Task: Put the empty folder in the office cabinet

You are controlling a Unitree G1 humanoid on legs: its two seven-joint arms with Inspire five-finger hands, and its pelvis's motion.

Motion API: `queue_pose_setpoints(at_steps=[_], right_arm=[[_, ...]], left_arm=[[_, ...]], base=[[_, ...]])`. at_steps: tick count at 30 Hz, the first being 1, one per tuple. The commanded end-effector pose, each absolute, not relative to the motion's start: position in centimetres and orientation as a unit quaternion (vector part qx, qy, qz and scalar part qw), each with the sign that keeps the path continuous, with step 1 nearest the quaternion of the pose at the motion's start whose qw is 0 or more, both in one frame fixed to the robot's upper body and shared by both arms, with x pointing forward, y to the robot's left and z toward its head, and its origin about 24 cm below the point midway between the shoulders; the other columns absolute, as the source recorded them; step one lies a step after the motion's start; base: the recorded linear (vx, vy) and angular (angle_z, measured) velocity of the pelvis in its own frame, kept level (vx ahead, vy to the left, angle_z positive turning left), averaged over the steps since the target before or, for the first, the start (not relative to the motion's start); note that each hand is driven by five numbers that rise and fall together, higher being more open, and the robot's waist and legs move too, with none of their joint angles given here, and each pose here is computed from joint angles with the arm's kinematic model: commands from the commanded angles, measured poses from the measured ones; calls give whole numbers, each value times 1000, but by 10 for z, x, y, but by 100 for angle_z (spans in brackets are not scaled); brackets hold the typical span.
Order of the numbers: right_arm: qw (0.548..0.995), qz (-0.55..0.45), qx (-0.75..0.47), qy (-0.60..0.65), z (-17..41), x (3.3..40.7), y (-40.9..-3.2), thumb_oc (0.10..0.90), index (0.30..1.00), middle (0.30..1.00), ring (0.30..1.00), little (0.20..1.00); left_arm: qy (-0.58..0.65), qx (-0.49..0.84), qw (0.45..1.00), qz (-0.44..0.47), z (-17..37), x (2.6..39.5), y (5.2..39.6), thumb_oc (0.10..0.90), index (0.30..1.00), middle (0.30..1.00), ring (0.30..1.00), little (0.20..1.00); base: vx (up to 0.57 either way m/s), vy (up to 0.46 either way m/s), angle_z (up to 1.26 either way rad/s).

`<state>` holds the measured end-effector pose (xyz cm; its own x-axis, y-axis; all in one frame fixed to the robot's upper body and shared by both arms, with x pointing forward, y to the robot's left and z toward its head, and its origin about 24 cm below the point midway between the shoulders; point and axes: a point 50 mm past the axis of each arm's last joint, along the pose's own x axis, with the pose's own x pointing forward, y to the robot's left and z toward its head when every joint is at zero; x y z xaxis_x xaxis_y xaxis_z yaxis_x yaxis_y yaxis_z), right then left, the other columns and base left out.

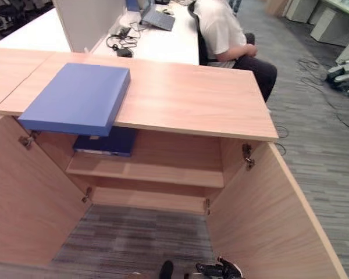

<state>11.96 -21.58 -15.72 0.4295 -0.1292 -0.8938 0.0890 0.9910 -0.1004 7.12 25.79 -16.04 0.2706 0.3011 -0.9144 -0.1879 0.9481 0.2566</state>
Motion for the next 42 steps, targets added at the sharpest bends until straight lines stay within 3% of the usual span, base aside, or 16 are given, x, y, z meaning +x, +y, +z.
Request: queue_pose_setpoints(at_steps=[1,12,24,28,37,39,40,42], right_arm=[[818,-107,-22,565,-161,91,-236,800,900,900,900,900],[803,-111,-33,584,-163,76,-243,800,900,900,900,900],[799,-120,-37,589,-163,70,-247,800,900,900,900,900],[806,-149,-41,572,-157,81,-261,800,900,900,900,900],[801,-180,-22,570,-156,77,-267,800,900,900,900,900],[799,-186,-19,571,-156,74,-268,800,900,900,900,900],[796,-189,-20,575,-157,69,-269,800,900,900,900,900],[794,-189,-19,577,-157,67,-269,800,900,900,900,900]], left_arm=[[596,61,786,152,-162,52,262,800,900,900,900,900],[610,41,775,157,-166,40,253,800,900,900,900,900],[602,47,785,142,-166,51,247,800,900,900,900,900],[528,26,837,143,-157,101,240,800,900,900,900,900],[451,-30,876,167,-143,132,237,800,900,900,900,900],[406,-56,896,173,-133,146,238,800,900,900,900,900],[313,-98,927,180,-104,165,245,800,900,900,900,900],[279,-108,936,184,-92,169,249,800,900,900,900,900]], base=[[103,-103,109],[79,-98,26],[25,-50,18],[-149,-4,57],[50,37,18],[58,127,-15],[70,193,-25],[44,134,-16]])
